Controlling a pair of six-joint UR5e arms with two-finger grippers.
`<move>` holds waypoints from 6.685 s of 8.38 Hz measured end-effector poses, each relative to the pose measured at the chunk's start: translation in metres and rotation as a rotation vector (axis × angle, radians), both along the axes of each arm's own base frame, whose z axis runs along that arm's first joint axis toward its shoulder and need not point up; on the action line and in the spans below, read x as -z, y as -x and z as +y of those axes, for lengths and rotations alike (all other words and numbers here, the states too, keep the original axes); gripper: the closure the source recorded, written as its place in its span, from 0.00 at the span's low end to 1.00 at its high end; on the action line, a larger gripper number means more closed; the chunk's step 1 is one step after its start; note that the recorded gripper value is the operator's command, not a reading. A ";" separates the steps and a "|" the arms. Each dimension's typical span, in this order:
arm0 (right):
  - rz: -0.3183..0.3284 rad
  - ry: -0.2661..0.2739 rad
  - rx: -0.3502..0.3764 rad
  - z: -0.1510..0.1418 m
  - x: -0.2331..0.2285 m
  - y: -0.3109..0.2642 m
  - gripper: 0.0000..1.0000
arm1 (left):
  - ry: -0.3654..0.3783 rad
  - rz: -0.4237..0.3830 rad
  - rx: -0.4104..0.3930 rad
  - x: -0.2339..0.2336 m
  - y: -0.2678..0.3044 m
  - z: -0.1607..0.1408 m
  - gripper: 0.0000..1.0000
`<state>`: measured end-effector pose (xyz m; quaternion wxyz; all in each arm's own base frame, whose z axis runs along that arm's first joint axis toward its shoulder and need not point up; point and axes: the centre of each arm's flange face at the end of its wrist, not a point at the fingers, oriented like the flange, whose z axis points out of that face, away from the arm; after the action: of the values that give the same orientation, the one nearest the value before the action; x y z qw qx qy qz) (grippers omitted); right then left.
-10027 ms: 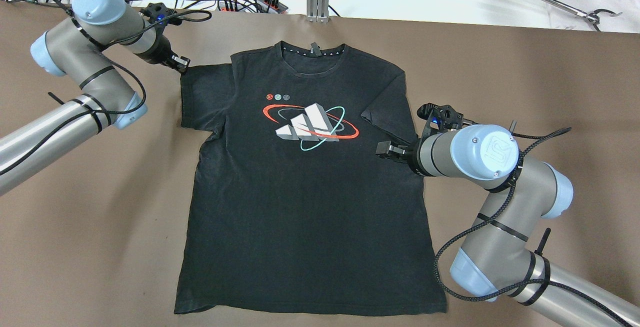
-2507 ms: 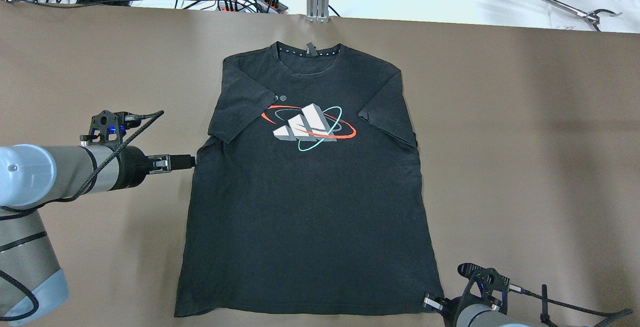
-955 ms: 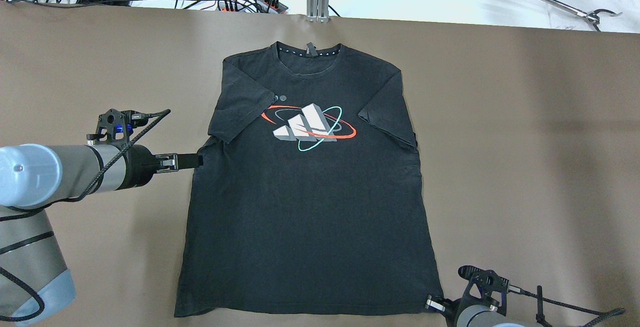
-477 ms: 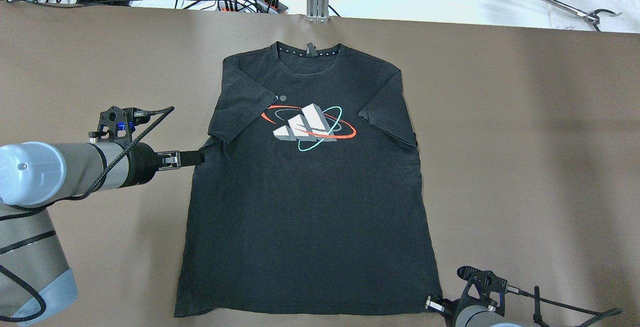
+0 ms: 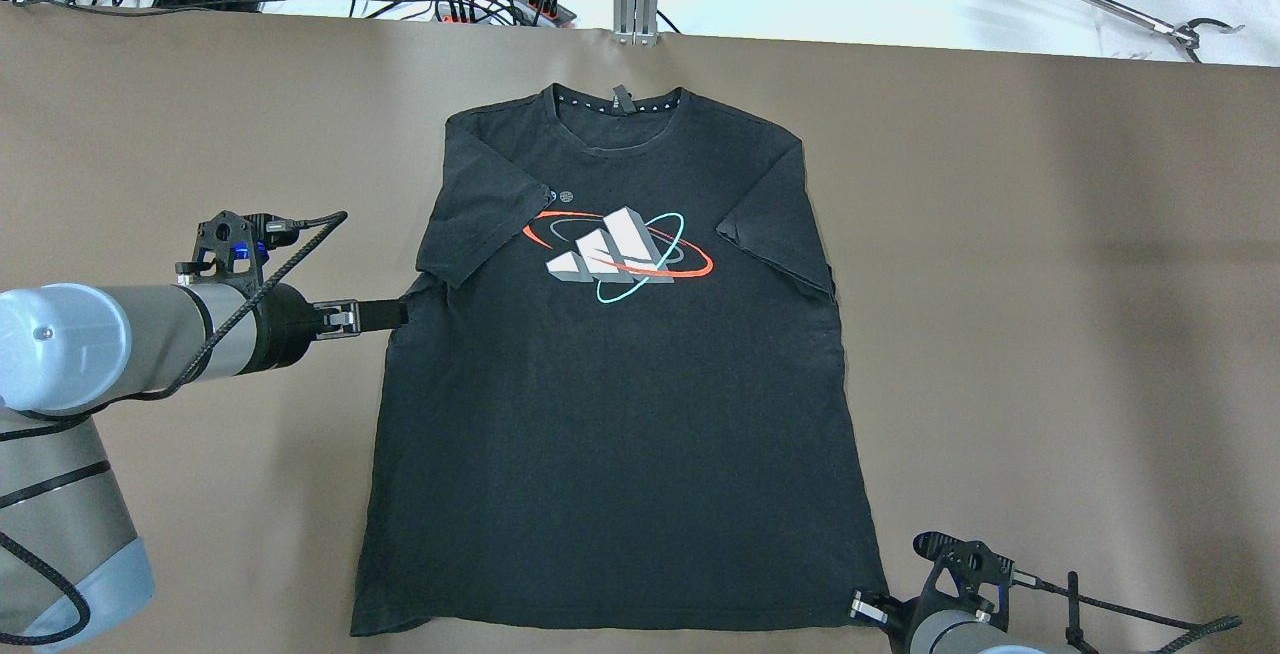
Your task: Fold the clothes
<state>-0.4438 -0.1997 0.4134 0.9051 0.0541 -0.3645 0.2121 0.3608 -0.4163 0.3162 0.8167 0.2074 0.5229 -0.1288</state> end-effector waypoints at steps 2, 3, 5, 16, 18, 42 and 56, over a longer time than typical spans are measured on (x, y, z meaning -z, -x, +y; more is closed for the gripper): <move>-0.024 0.002 0.002 0.000 0.011 -0.005 1.00 | 0.000 0.000 0.000 0.000 0.000 0.000 0.07; -0.039 0.005 0.005 0.001 0.018 -0.008 1.00 | -0.001 0.001 0.000 0.001 0.000 0.000 0.07; -0.075 0.013 0.002 0.003 0.037 -0.019 1.00 | 0.004 0.005 -0.001 0.001 0.000 0.000 0.07; -0.083 0.074 0.058 0.026 0.046 -0.051 1.00 | 0.325 0.117 -0.088 -0.017 -0.036 0.168 0.17; -0.097 0.074 0.058 0.026 0.052 -0.050 1.00 | 0.340 0.095 -0.109 -0.027 -0.042 0.182 0.22; -0.116 0.052 0.022 0.017 0.061 -0.053 1.00 | 0.444 0.093 -0.099 -0.043 -0.051 0.263 1.00; 0.016 -0.058 -0.053 -0.348 0.130 -0.122 1.00 | 0.310 0.003 0.100 0.061 0.014 -0.085 1.00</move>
<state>-0.3216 -0.5473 0.2832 0.9001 0.0917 -0.3619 0.2246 0.3464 -0.5008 0.2550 0.8307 0.1043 0.4870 -0.2488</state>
